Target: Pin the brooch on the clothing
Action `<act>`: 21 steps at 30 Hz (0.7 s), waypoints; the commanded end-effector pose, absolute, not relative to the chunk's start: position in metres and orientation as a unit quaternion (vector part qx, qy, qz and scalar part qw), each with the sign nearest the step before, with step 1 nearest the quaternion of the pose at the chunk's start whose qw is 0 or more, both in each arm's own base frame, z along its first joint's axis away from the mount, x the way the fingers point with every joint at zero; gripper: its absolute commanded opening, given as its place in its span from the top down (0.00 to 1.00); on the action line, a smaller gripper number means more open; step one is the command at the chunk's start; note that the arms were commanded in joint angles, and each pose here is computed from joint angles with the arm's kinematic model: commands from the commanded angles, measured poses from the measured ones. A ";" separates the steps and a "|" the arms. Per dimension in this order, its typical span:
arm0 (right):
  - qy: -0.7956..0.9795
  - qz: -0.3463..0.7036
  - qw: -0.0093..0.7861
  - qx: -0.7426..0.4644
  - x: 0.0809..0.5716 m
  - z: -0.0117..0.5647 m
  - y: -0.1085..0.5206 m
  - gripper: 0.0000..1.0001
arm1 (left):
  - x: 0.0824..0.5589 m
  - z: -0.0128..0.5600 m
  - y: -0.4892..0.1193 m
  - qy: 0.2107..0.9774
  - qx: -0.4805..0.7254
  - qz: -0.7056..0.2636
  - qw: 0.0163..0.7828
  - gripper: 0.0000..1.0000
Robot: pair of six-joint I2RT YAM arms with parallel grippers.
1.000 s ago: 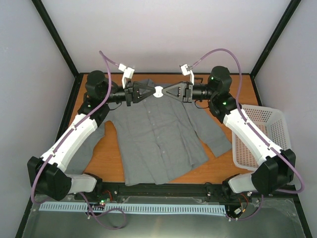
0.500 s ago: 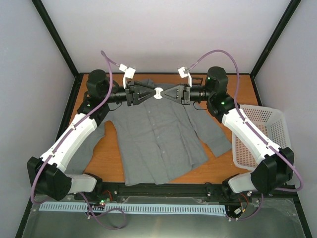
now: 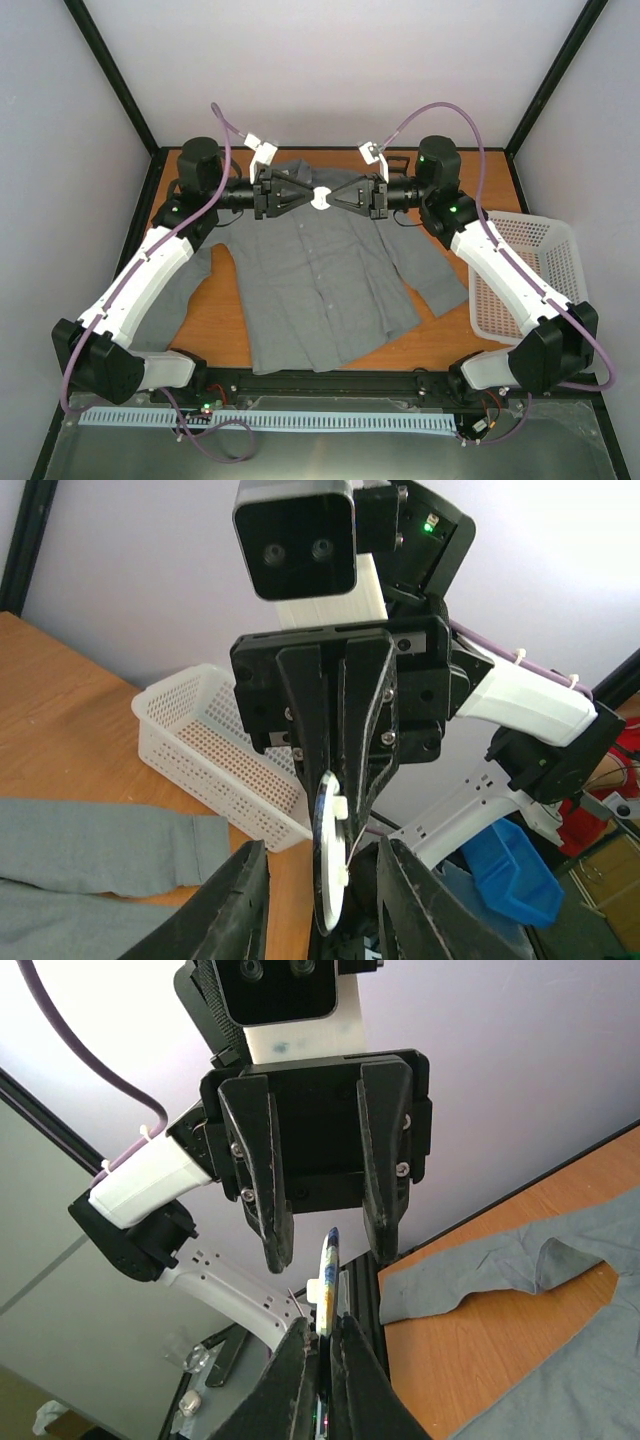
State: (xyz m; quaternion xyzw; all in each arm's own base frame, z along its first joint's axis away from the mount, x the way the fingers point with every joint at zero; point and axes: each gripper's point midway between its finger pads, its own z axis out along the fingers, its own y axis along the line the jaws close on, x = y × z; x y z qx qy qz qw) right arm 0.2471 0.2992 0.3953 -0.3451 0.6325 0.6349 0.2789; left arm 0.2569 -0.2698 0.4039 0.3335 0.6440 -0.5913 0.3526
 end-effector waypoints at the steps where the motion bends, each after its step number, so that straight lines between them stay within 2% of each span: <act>1: 0.612 0.634 0.295 -0.369 0.235 0.413 0.296 0.97 | 0.243 0.409 -0.269 0.633 0.360 -0.592 0.344 0.68; 5: 0.610 0.636 0.291 -0.371 0.234 0.413 0.296 0.97 | 0.243 0.412 -0.269 0.631 0.361 -0.593 0.347 0.70; 10: 0.610 0.637 0.289 -0.372 0.234 0.413 0.297 0.97 | 0.245 0.413 -0.271 0.631 0.360 -0.594 0.346 0.79; 16: 0.608 0.637 0.286 -0.378 0.233 0.413 0.297 0.97 | 0.243 0.413 -0.274 0.629 0.364 -0.595 0.343 0.80; 21: 0.608 0.638 0.281 -0.380 0.231 0.411 0.297 0.97 | 0.248 0.414 -0.279 0.633 0.360 -0.594 0.341 0.84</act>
